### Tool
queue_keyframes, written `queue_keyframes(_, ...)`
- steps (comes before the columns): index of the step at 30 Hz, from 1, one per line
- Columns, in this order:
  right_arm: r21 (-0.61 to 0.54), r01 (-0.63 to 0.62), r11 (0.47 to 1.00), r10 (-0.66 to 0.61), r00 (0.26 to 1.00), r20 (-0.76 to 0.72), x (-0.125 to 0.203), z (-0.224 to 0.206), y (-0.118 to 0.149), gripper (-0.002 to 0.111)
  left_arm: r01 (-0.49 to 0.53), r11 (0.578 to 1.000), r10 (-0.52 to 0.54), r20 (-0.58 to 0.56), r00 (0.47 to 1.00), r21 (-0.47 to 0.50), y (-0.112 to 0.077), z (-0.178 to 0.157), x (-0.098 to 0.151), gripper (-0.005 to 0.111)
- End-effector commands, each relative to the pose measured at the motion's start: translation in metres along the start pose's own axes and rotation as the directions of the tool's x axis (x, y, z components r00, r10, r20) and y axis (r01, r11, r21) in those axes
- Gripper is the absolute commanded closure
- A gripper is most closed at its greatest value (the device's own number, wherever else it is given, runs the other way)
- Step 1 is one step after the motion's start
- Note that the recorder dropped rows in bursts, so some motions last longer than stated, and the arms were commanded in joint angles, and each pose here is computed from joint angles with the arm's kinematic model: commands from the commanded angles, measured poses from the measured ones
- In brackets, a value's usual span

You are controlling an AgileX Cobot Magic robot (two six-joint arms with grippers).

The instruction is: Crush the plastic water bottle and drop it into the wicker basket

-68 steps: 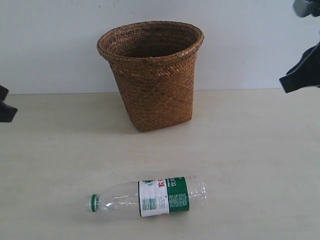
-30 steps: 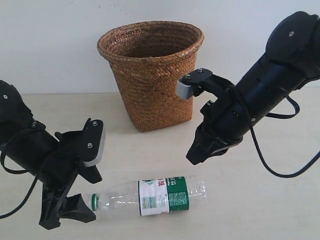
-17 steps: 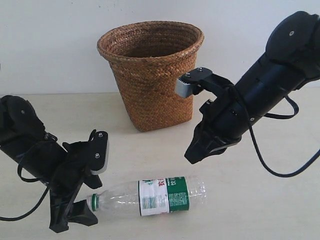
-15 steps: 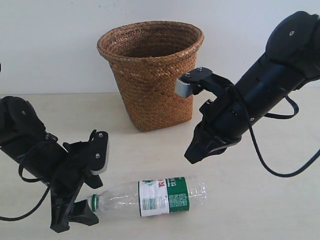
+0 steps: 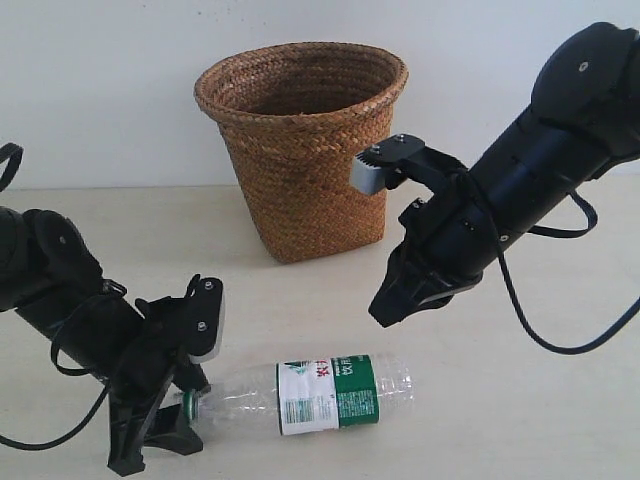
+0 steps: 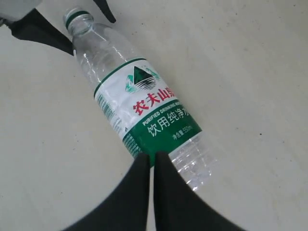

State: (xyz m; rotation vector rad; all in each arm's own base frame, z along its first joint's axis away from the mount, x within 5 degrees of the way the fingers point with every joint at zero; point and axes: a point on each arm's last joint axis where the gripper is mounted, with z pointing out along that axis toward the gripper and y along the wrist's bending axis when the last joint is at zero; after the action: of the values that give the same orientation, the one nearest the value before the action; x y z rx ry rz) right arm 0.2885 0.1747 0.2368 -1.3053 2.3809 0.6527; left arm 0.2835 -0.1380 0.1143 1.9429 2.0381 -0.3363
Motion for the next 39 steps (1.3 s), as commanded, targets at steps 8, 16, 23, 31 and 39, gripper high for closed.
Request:
queue_keyframes(8, -0.039, -0.055, 0.998, 0.057, 0.997, 0.053, -0.006, -0.001, 0.004, 0.108, 0.024, 1.000, -0.024, 0.018, 1.000, -0.002, -0.001, 0.001, -0.002, 0.102)
queue_keyframes(16, -0.084, -0.146, 0.986, 0.152, 0.987, 0.059, -0.021, 0.027, 0.019, 0.108, 0.035, 0.999, -0.035, 0.024, 0.999, -0.003, -0.001, 0.001, -0.003, 0.102)
queue_keyframes(23, -0.079, -0.206, 0.975, 0.200, 0.977, -0.075, -0.038, 0.060, 0.018, 0.108, 0.044, 0.999, -0.044, 0.024, 0.999, 0.002, -0.001, 0.001, -0.003, 0.102)
queue_keyframes(31, -0.078, -0.283, 0.956, 0.270, 0.952, -0.143, -0.041, 0.085, 0.009, 0.108, 0.052, 0.999, -0.052, 0.024, 0.998, 0.002, -0.001, 0.001, -0.003, 0.102)
queue_keyframes(39, -0.062, -0.305, 0.950, 0.286, 0.934, -0.212, -0.028, 0.112, -0.001, 0.108, 0.060, 0.998, -0.060, 0.024, 0.998, 0.002, -0.001, 0.001, -0.003, 0.102)
